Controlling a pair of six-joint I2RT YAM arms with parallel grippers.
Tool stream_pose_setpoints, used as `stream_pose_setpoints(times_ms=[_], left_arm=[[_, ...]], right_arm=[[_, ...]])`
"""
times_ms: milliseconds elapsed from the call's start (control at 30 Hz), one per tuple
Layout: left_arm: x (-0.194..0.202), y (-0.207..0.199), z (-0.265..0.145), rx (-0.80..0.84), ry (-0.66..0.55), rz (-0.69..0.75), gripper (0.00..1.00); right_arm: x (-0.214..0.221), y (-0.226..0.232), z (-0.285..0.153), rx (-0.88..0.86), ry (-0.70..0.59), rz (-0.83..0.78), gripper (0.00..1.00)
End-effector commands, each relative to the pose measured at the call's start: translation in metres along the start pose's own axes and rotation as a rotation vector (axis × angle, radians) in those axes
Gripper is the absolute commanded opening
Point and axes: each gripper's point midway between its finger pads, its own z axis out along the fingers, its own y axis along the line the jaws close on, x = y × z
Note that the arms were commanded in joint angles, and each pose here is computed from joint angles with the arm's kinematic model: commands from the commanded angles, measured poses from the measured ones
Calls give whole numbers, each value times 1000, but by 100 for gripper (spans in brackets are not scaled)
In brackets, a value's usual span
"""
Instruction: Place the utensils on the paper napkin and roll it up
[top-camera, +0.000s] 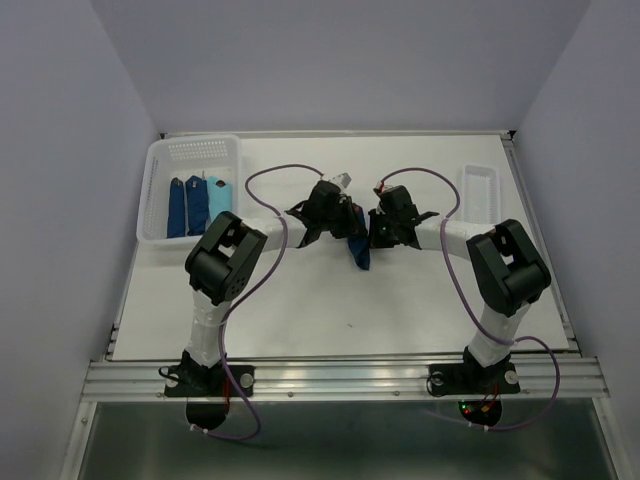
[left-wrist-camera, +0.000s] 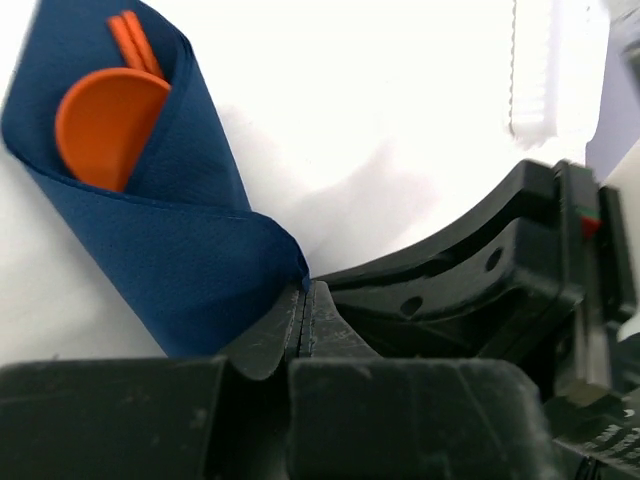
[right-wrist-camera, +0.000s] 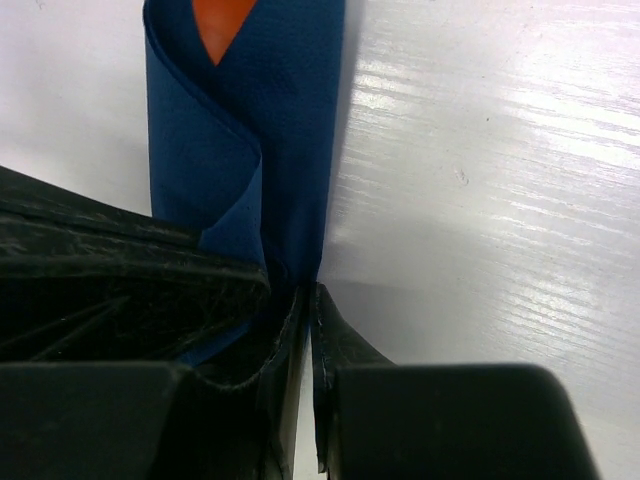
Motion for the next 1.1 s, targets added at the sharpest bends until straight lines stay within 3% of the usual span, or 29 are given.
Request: stream_pose_setpoints(times_ms=[0, 367, 900, 1067], left_arm=[[-41, -39, -9, 66, -113, 36, 0], [-47, -46, 7, 101, -102, 26, 0], [3, 0, 28, 16, 55, 4, 0], [19, 21, 24, -51, 87, 3, 0]], right_arm=[[18, -4, 3, 10, 55, -25, 12], [18, -5, 4, 10, 57, -36, 12], [11, -4, 1, 20, 42, -34, 12], [-7, -9, -15, 81, -19, -16, 18]])
